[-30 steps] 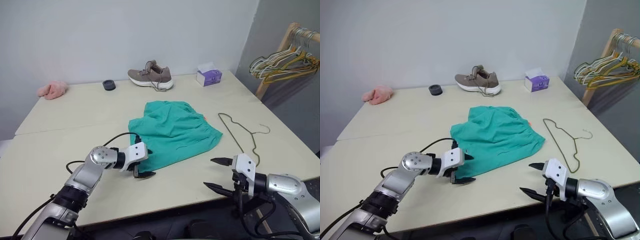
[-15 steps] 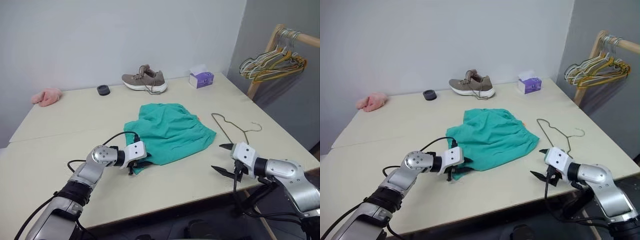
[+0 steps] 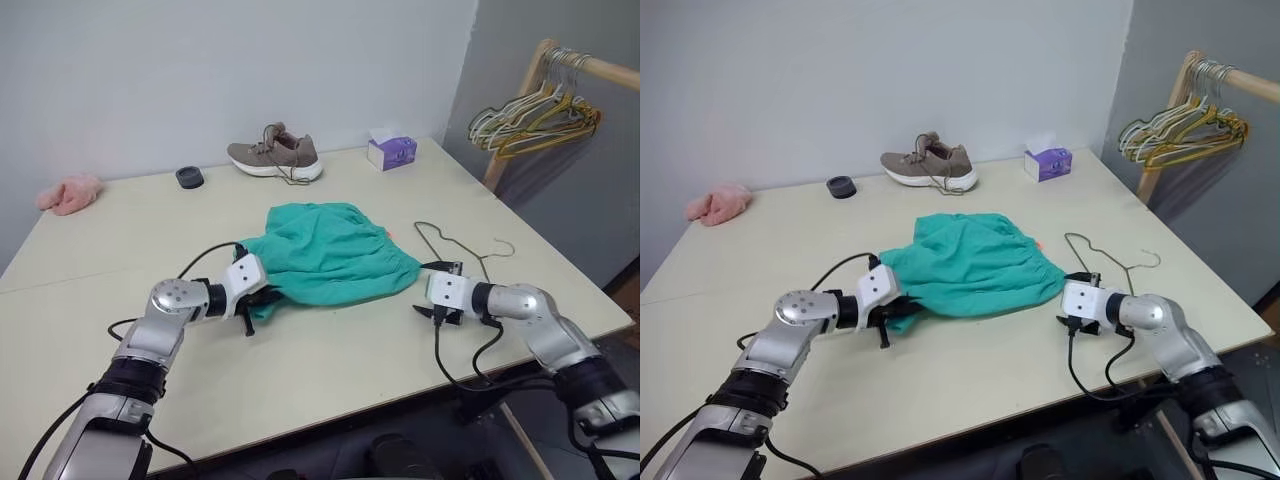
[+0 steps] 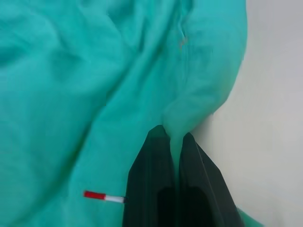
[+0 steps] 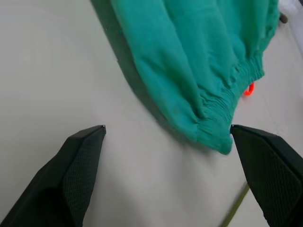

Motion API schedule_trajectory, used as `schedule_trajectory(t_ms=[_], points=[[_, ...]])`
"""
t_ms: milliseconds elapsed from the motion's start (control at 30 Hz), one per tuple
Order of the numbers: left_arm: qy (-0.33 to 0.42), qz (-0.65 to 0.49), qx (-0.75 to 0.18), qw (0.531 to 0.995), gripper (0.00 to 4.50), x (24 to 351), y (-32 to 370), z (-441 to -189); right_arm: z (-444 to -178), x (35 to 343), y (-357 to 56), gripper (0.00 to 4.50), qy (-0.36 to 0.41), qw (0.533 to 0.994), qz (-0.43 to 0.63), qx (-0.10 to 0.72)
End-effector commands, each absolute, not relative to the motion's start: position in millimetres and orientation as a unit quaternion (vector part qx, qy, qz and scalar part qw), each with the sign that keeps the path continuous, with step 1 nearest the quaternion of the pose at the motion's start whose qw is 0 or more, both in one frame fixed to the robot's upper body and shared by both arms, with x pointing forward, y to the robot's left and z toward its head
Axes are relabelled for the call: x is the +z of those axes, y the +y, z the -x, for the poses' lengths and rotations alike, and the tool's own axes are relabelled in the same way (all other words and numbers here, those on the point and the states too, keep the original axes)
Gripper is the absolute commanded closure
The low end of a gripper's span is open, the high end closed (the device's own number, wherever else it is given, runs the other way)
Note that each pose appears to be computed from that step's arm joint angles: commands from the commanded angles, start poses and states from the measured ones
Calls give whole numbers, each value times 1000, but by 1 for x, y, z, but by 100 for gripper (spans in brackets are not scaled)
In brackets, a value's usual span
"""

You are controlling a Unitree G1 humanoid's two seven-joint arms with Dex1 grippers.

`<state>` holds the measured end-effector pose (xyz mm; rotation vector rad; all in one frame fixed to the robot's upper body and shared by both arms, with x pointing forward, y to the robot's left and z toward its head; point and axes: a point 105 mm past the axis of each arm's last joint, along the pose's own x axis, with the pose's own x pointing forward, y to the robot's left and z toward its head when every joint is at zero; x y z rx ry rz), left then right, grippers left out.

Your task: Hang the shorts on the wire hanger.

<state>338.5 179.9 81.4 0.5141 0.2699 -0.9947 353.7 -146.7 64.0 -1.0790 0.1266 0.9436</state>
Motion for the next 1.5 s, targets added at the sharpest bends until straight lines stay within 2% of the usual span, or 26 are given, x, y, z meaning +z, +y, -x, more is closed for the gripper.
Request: schedule_trajectory(t_ms=[33,100,200,400,567,767,867,967,1033,1100,1167,1233,1300,1367,1400,1433,1500], points=[[80,-232,-462,852,447,118,180,-344,-372,64,-137,0,38,737,524,425],[78,-231,-459,855,447,124,183,-341,-381,65,-132,0,32,737,528,421],[79,-235,-443,861,450,127,193,-339,-392,73,-127,59,20,740,526,419],[82,-241,-422,870,450,129,207,-335,-400,88,-120,277,-5,731,529,430],[104,-243,-433,862,450,124,212,-322,-384,106,-104,448,-49,702,515,489],[162,-250,-487,821,450,109,213,-286,-343,118,-94,448,-53,650,482,585],[199,-238,-525,792,450,110,215,-260,-309,134,-92,448,-21,633,410,656],[219,-166,-557,784,450,134,213,-238,-278,166,-93,448,34,634,297,713],[216,-119,-565,787,450,155,213,-233,-267,187,-96,448,72,635,240,731],[195,-103,-539,813,450,172,220,-247,-268,206,-98,448,102,646,192,732],[163,-95,-499,846,450,185,228,-272,-283,219,-97,448,116,668,156,718],[129,-98,-456,875,450,194,234,-306,-313,224,-97,448,131,701,135,687],[99,-112,-396,906,450,199,241,-351,-356,226,-94,448,137,743,135,641],[89,-145,-331,928,450,201,248,-393,-396,226,-88,448,131,784,177,581],[78,-169,-283,941,450,209,253,-414,-416,227,-85,448,118,802,237,536],[57,-190,-221,955,450,226,258,-433,-434,234,-82,448,95,814,305,484],[20,-218,-136,966,450,257,265,-453,-453,251,-75,448,44,818,396,414]])
